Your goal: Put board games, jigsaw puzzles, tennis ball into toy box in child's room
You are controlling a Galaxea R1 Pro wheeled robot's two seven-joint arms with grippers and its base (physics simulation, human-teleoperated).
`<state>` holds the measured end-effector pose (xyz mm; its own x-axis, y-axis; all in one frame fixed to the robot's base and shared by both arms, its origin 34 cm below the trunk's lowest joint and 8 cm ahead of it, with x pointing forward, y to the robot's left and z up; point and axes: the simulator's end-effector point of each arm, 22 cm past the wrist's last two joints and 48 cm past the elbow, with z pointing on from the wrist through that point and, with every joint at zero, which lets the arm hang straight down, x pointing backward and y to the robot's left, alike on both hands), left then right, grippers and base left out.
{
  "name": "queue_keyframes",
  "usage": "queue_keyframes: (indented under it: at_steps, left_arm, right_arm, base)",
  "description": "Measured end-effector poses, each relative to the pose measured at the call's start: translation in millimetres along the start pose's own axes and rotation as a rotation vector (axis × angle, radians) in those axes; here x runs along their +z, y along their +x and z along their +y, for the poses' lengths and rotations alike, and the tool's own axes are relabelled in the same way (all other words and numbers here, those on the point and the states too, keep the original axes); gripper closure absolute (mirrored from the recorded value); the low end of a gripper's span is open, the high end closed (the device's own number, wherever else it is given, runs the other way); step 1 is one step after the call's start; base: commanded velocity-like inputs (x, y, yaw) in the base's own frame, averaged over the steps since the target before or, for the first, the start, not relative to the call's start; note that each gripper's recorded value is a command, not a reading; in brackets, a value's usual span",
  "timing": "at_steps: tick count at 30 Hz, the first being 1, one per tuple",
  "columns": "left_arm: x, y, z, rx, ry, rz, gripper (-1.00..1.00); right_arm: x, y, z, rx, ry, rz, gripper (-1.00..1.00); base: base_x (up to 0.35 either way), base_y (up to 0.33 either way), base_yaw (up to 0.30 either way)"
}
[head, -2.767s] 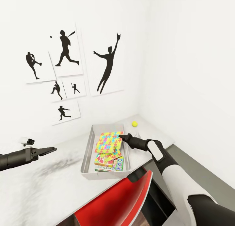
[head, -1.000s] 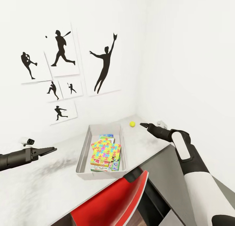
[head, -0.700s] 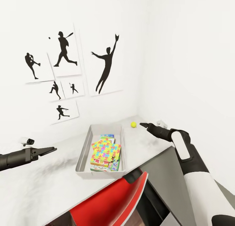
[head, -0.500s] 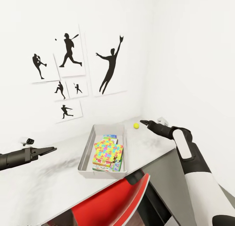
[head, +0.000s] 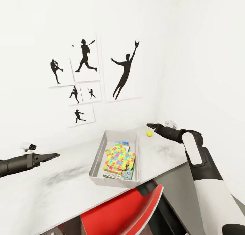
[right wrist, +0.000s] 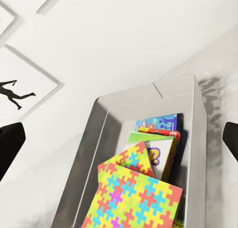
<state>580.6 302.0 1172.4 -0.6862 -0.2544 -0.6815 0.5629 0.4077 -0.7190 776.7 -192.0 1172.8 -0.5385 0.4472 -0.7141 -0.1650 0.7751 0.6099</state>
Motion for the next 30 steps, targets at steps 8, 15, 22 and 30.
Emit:
queue_keyframes:
  at_steps: [8,15,22,30]
  left_arm:
    - [-0.8,4,14,0.021,-0.080,0.032,-1.00]
    - [-6.5,2,25,0.033,-0.141,0.032,-1.00]
    - [-1.6,6,30,0.025,-0.157,0.032,-1.00]
    - [-2.8,4,31,0.024,-0.162,0.024,-1.00]
  right_arm:
    - [-5.5,-1,0,-0.002,0.009,0.011,-1.00]
    - [-16.9,-6,-11,-0.018,0.032,0.027,-1.00]
    - [-25.5,-14,-23,-0.032,0.056,0.019,-1.00]
    - [-26.5,-15,-26,-0.033,0.063,0.018,-1.00]
  base:
    - [0.000,0.000,0.175]
    - [0.008,-0.006,0.175]
    - [0.120,-0.169,0.046]
    - [0.181,-0.029,0.048]
